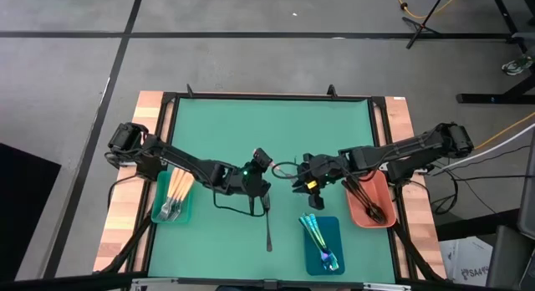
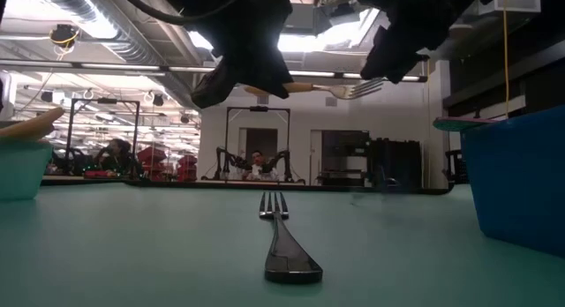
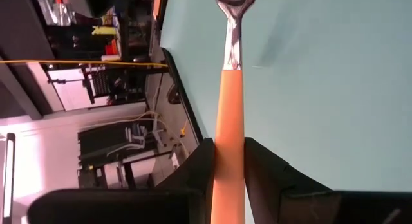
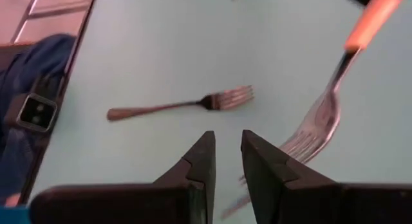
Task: Sort silverware by color (type)
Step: Put the yellow fork into the green bin
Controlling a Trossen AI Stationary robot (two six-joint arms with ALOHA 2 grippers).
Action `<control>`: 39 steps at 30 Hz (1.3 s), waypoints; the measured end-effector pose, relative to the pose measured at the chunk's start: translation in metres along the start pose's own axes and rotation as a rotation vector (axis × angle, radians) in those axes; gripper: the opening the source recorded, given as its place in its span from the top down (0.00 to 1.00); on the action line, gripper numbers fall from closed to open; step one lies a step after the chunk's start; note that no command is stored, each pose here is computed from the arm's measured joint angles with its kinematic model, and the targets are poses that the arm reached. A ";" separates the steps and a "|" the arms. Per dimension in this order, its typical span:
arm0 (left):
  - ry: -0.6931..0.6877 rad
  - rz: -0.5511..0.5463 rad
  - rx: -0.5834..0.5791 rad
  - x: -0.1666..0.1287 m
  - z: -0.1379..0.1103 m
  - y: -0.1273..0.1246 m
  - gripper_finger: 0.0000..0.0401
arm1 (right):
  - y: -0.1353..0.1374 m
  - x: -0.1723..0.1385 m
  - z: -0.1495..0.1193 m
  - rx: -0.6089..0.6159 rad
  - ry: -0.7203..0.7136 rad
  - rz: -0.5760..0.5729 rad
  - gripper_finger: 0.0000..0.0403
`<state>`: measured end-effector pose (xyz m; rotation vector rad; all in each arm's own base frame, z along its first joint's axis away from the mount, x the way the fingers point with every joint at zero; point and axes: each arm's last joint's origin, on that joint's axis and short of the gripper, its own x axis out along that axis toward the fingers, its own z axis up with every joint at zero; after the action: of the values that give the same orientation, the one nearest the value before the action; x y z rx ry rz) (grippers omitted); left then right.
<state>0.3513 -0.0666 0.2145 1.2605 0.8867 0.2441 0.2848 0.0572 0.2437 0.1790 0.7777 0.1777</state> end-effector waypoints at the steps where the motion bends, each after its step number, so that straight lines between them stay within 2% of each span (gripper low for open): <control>1: 0.001 -0.001 0.001 0.000 0.000 0.000 0.86 | 0.000 0.000 -0.001 0.001 0.012 0.007 0.83; 7: 0.000 -0.003 0.003 0.000 0.000 0.000 0.86 | 0.000 0.000 -0.001 0.002 0.015 0.001 0.83; 16: -0.053 -0.041 -0.002 0.000 0.001 -0.001 0.86 | -0.005 -0.001 0.005 0.001 -0.080 -0.182 0.83; 23: -0.077 -0.057 -0.004 0.000 0.002 -0.001 0.86 | -0.006 -0.002 0.014 0.011 -0.177 -0.207 0.83; 26: -0.082 -0.052 -0.009 0.000 0.003 -0.001 0.86 | -0.010 -0.003 0.015 0.056 -0.195 -0.242 0.83; 29: -0.084 -0.049 0.037 0.000 0.003 -0.001 0.86 | -0.014 -0.003 0.016 0.112 -0.207 -0.264 0.83; 33: -0.090 -0.040 0.089 0.000 0.003 0.000 0.86 | -0.020 -0.004 0.017 0.165 -0.207 -0.243 0.79; 39: -0.093 -0.015 0.111 0.000 0.005 0.002 0.86 | -0.025 -0.004 0.018 0.235 -0.198 -0.183 0.68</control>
<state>0.3550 -0.0695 0.2171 1.3563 0.8386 0.1243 0.2967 0.0299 0.2534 0.3415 0.6126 -0.1045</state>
